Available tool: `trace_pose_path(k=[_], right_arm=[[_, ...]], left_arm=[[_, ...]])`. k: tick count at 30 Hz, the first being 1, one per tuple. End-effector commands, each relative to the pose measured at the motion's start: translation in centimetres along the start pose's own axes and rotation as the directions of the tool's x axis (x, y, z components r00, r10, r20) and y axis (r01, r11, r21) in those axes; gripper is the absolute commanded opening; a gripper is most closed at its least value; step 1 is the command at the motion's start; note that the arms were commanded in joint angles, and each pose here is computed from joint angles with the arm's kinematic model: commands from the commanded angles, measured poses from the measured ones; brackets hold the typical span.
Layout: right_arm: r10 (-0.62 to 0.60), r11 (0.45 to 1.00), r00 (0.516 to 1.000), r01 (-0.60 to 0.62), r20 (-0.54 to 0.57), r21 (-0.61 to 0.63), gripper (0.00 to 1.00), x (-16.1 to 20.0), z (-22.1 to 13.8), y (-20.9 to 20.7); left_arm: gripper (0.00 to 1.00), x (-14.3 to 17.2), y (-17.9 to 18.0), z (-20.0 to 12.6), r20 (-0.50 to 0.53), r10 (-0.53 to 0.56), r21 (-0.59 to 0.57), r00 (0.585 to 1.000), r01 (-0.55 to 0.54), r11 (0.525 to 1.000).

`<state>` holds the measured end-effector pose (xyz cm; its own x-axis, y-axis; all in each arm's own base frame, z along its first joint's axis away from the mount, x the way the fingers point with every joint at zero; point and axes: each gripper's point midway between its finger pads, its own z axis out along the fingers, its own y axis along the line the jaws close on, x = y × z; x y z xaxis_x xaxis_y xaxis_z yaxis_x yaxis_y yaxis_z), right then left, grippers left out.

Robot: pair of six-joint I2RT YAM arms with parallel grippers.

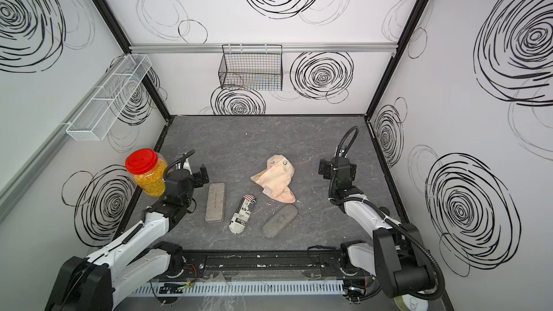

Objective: Wipe the eyeglass case
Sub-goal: Reset both arms

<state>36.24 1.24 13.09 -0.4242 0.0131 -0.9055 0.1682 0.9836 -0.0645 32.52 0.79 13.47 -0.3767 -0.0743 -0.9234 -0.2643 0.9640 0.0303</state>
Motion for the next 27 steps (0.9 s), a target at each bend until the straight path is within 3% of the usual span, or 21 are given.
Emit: trace_pose_path(k=[1,6,13,18,21,27], right_arm=[[-0.018,0.994,0.992,0.004,0.127,0.110,1.00,-1.4,0.2,-2.5],[0.041,0.994,0.982,-0.060,0.184,0.094,1.00,-0.5,1.0,-4.3],[0.076,0.997,0.981,-0.080,0.178,0.018,1.00,1.3,2.4,-3.7],[0.065,0.997,0.987,-0.058,0.144,-0.058,1.00,1.7,3.2,-2.9],[0.069,0.995,0.989,-0.059,0.130,-0.078,1.00,1.7,3.4,-2.8],[0.066,0.995,0.990,-0.057,0.127,-0.078,1.00,1.7,3.5,-2.7]], left_arm=[[0.99,-2.0,1.3,0.7,0.122,0.014,-0.063,0.992,-0.006,0.998],[0.99,-2.2,0.9,1.2,0.229,-0.068,0.003,0.971,0.069,0.998],[0.99,-3.5,-0.9,1.9,0.314,0.039,0.054,0.949,-0.059,0.997],[0.99,-2.4,-0.1,2.8,0.353,-0.027,0.084,0.935,-0.003,0.996],[0.99,-1.9,-0.3,4.0,0.278,-0.007,0.071,0.961,-0.013,0.997],[0.99,-2.1,-0.4,4.1,0.279,-0.009,0.083,0.960,-0.015,0.996]])
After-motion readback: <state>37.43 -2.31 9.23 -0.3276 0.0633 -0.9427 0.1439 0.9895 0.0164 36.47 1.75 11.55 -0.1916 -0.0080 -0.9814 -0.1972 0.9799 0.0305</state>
